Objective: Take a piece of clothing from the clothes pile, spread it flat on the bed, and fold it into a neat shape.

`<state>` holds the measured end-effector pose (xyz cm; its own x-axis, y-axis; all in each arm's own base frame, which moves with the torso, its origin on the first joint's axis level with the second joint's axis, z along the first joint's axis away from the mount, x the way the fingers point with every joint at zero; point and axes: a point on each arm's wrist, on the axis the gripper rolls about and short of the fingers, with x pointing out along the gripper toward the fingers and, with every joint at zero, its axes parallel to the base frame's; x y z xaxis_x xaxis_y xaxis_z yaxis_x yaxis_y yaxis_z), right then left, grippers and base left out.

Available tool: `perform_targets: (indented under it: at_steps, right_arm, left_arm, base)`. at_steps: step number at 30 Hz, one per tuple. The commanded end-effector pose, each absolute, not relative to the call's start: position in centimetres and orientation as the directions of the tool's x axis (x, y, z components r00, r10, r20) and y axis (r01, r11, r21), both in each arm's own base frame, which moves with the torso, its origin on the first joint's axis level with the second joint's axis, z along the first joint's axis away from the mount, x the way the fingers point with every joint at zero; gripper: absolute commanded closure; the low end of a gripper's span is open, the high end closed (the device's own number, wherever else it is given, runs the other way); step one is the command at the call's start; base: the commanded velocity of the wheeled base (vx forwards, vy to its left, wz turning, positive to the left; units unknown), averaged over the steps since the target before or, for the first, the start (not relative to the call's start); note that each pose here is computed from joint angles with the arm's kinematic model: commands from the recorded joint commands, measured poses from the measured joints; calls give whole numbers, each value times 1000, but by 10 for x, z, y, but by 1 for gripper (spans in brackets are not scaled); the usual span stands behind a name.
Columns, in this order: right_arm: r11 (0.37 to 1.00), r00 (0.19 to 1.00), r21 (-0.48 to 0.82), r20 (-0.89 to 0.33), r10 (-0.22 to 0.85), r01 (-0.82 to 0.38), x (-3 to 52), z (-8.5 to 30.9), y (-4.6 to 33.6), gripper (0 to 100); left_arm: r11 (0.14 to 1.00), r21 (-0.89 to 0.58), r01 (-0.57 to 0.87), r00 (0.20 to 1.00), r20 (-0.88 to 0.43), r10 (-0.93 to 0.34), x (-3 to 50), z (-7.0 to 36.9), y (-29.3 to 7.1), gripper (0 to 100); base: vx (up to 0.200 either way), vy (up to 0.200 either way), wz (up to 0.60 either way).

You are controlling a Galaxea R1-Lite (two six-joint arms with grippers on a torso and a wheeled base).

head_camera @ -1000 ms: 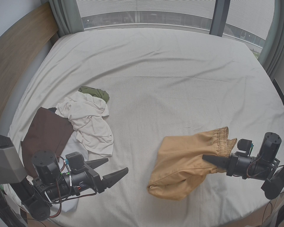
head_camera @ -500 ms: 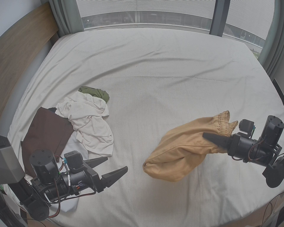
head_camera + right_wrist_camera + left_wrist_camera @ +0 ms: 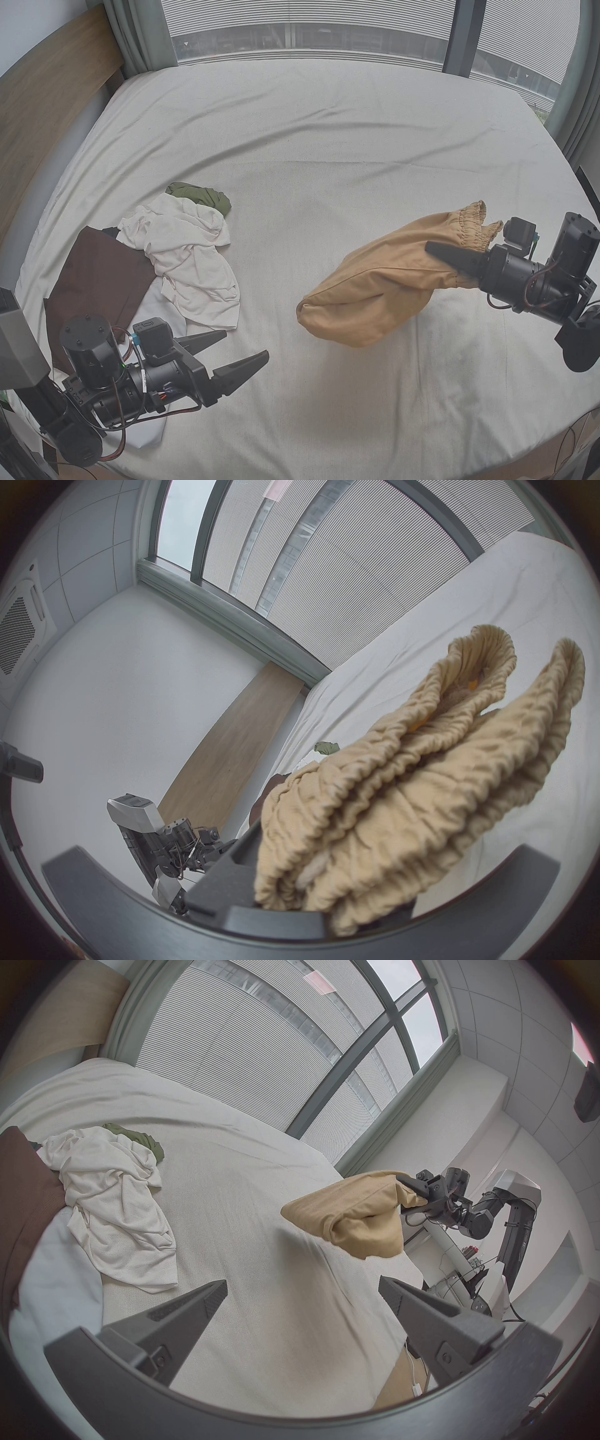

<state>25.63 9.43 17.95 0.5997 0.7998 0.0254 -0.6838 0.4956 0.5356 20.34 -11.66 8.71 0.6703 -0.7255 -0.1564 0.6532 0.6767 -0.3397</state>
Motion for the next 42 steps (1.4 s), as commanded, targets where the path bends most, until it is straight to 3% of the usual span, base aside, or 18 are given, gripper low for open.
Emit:
perform_targets:
  at_steps: [1,22,42]
  right_arm:
    - [493,599,523,45,799,-696,265,192,97,100]
    - [490,596,523,42,802,-697,325,220,117,100]
    - [475,585,502,78,807,-723,428,239,156,100]
  left_arm:
    - [676,-340,653,670,-156,-726,202,88,-116,0]
    - [675,-339,655,675,-140,-725,199,92,-114,0]
    - [687,-345,640,686,-146,-713,200,91,-109,0]
  base:
    - [0,0,0]
    - [0,0,0]
    - [0,0,0]
